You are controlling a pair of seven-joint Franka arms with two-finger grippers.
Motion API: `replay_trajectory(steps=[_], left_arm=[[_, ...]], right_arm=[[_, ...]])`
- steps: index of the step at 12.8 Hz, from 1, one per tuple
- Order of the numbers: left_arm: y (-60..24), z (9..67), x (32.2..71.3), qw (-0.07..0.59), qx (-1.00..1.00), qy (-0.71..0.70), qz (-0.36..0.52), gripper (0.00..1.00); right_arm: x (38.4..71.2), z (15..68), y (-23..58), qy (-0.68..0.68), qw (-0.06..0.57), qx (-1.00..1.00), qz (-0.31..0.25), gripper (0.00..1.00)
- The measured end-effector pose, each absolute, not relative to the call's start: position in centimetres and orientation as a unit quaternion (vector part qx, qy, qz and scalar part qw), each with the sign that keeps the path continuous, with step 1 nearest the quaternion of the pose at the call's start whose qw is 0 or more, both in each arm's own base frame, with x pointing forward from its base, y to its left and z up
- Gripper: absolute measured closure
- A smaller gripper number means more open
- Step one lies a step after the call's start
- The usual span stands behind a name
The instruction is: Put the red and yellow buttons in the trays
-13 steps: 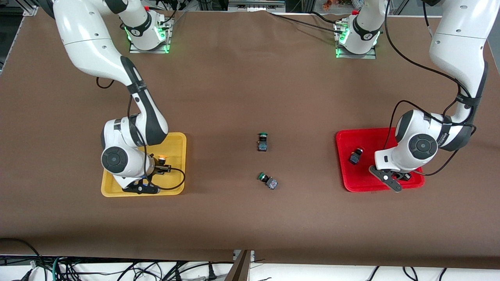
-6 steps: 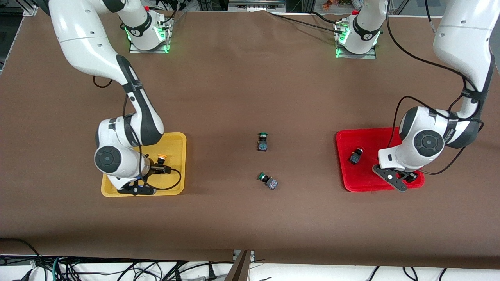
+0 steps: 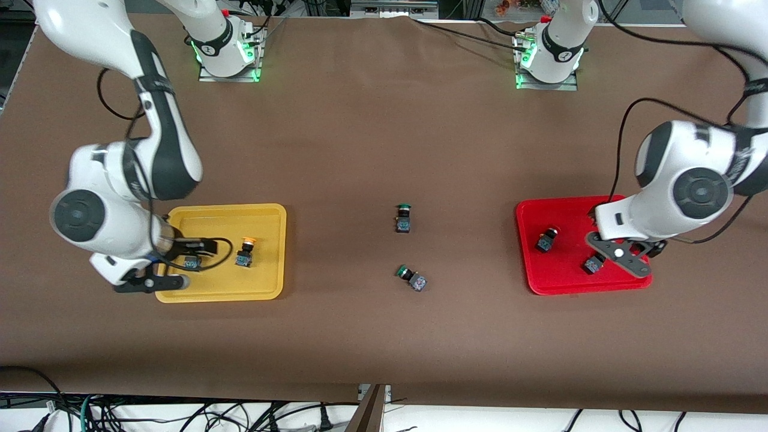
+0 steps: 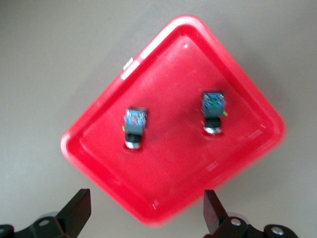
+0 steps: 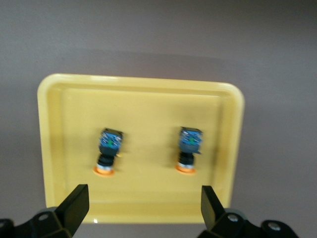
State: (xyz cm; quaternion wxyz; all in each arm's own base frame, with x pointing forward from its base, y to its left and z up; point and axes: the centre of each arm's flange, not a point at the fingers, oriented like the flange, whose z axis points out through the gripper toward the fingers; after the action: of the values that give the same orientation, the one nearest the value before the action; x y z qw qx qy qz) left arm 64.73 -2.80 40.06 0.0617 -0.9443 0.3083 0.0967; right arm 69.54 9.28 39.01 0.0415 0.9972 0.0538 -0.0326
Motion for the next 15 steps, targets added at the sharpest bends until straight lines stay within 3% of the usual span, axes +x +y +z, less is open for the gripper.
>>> replay_trajectory(steps=[3,7,11,15], left_arm=[[-2.6,47.2,64.4,0.017,-0.956,0.276,0.097,0.00],[-3.8,53.9,62.2,0.030,-0.968,0.239,0.065,0.00],[-2.2,56.7,59.2,0.012,-0.993,0.103,0.048,0.00],[-0.5,60.1,55.2,0.012,-1.000,0.024,-0.007,0.00]], right_arm=[[68.3,43.5,7.6,0.080,0.041,0.995,-0.041,0.00],[63.9,52.2,6.4,0.072,0.032,0.995,-0.065,0.00],[59.2,57.8,4.3,0.064,0.018,0.996,-0.054,0.00],[56.6,61.5,4.0,0.066,0.012,0.997,-0.025,0.00]])
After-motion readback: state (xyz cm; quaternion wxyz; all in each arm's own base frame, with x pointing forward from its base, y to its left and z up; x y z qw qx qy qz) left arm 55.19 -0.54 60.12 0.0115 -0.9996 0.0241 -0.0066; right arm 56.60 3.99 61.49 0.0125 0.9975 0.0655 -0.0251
